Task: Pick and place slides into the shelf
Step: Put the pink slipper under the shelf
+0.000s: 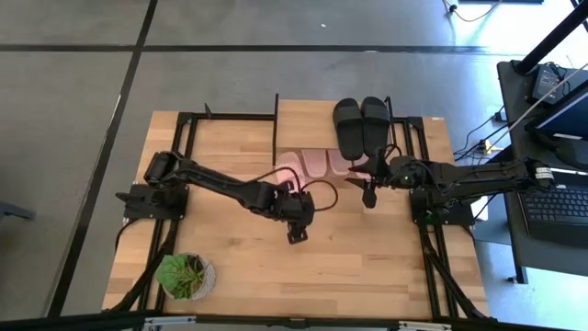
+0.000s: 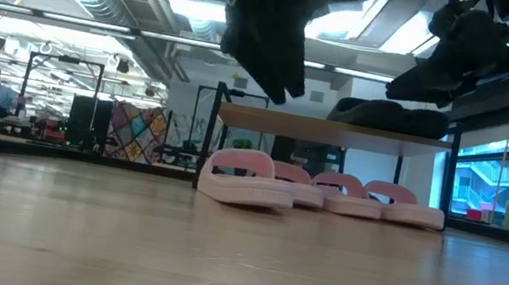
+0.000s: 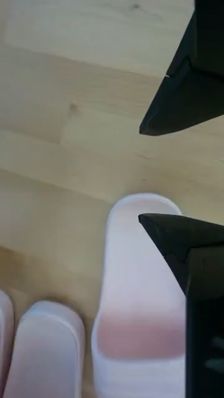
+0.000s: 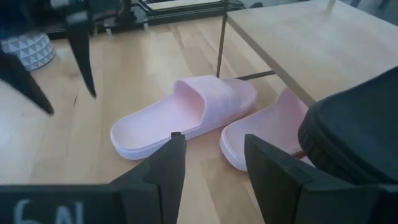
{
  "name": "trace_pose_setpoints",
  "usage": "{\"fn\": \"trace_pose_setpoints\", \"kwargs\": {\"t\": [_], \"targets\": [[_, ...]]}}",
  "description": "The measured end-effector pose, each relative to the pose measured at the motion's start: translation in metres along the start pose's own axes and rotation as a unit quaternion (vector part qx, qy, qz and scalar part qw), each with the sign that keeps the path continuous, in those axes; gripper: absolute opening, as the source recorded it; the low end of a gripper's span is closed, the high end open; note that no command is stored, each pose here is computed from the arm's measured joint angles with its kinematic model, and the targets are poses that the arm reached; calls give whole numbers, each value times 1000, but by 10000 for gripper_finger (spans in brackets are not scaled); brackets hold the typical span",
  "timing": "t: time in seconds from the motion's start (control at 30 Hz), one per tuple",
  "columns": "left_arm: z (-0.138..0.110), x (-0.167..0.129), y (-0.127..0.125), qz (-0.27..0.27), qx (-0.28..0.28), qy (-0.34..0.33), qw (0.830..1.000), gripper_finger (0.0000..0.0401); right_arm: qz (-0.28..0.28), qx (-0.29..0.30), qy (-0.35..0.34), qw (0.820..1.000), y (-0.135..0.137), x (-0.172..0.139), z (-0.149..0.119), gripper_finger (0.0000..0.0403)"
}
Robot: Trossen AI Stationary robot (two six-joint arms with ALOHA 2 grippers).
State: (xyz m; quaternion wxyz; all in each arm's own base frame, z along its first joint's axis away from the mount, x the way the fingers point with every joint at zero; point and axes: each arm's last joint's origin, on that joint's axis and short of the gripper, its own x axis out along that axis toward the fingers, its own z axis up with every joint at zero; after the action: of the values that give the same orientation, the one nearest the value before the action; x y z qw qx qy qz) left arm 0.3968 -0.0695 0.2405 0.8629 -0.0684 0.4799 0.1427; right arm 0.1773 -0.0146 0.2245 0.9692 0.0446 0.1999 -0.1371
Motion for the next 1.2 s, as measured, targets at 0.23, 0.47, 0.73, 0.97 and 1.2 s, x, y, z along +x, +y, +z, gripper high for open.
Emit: {"fn": "trace_pose_setpoints", "kwargs": {"t": [0.23,0.47,0.73,0.97,1.2], "targets": [[-15,30,-18,49,26,14,998,204,10,21,18,1000,0,0,-3,165],[-24,43,-25,135,54,-10,989,204,9,22,24,999,0,0,-4,165],[-23,53,-22,110,58,8,992,204,8,20,27,999,0,0,-5,165],[-27,72,-19,101,69,38,992,204,7,17,33,999,0,0,-6,165],[-30,82,-14,109,71,56,990,182,4,14,49,999,0,2,-9,165]]}}
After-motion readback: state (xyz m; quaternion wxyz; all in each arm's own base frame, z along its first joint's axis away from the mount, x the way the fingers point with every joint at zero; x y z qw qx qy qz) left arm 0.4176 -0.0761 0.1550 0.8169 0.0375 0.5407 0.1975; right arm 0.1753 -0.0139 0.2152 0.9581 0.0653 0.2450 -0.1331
